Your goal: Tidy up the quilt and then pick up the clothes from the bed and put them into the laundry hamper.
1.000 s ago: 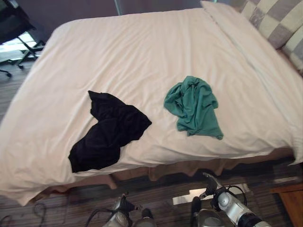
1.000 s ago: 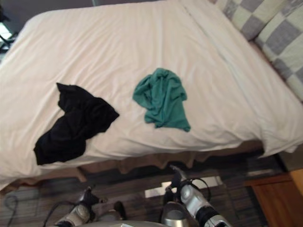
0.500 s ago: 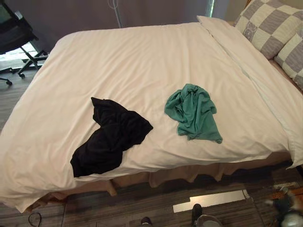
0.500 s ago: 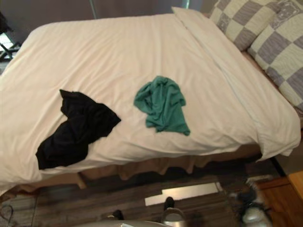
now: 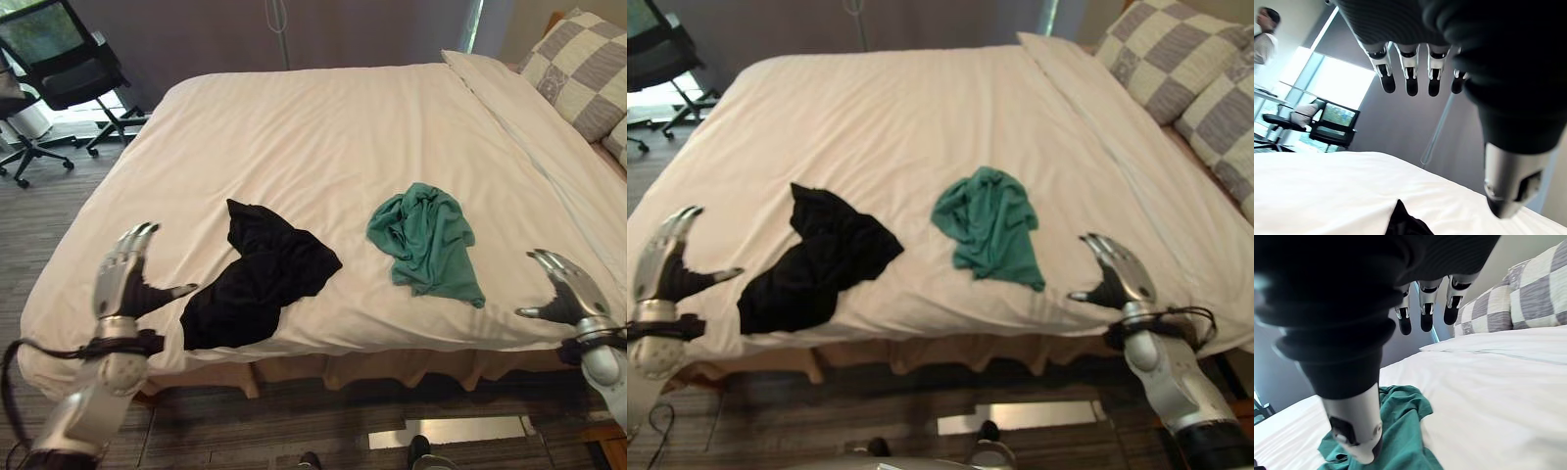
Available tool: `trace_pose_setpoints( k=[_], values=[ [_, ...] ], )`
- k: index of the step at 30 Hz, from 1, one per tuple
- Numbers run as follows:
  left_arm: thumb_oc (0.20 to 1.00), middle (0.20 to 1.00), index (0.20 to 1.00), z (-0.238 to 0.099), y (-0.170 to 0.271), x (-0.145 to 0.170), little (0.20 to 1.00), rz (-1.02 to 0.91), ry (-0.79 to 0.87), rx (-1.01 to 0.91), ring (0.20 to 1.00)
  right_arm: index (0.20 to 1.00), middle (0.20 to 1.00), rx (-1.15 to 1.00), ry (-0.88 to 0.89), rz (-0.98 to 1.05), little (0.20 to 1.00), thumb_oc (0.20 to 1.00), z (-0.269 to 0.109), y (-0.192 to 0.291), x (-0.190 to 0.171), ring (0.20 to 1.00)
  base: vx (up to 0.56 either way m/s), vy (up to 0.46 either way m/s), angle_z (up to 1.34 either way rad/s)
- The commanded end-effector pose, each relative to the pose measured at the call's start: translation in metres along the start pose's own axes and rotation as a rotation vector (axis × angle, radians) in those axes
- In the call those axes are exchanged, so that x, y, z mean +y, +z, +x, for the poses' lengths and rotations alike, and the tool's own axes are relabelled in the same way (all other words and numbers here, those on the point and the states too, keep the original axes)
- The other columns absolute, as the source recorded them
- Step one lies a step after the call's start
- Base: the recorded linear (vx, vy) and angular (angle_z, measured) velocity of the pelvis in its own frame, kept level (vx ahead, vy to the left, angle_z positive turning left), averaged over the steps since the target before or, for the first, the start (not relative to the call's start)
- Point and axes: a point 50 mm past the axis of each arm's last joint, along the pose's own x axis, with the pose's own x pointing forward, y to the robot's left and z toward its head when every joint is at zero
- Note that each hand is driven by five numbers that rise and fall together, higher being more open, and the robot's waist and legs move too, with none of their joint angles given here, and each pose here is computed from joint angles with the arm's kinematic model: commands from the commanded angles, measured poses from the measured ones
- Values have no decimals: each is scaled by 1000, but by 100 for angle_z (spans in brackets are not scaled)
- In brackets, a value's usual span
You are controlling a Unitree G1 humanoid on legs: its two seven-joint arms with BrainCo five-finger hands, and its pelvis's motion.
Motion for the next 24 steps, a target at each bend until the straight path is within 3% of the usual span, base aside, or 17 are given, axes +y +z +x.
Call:
trace_pose_setpoints(
  k=[1,5,14,15,16,18,21,24],
  values=[
    [1000,1000,1000,30,13,9,1000,130,40,-64,1000,1000,1000,-147,-131,-50,1000,1000,34,35,-33,1000,-79,13,-12],
    [1000,1000,1000,60,27,-12,1000,250,24,-34,1000,1000,1000,-242,-196,-42,1000,1000,52,69,-42,1000,-160,22,-19],
    [1000,1000,1000,95,10,-9,1000,514,-47,106,1000,1000,1000,-278,-391,0,1000,1000,62,85,-77,1000,-162,8,-10],
    [959,959,959,94,6,-13,959,522,-77,125,959,1000,1000,-282,-417,-2,1000,1000,63,86,-82,1000,-110,-17,-2],
    [501,501,501,91,-1,-18,501,529,-114,150,501,1000,1000,-283,-445,-4,1000,1000,65,87,-88,1000,-97,-11,0],
    [200,200,200,79,-13,-30,200,522,-187,186,200,1000,1000,-304,-477,-16,1000,1000,71,94,-100,1000,-49,-11,1],
    [200,200,200,57,-23,-52,200,467,-249,206,200,1000,1000,-335,-528,-39,1000,1000,80,104,-119,1000,0,0,0],
    [200,200,200,27,-23,-84,200,278,-292,233,200,1000,1000,-335,-543,-94,1000,1000,93,110,-133,1000,-13,-36,0]
  ],
)
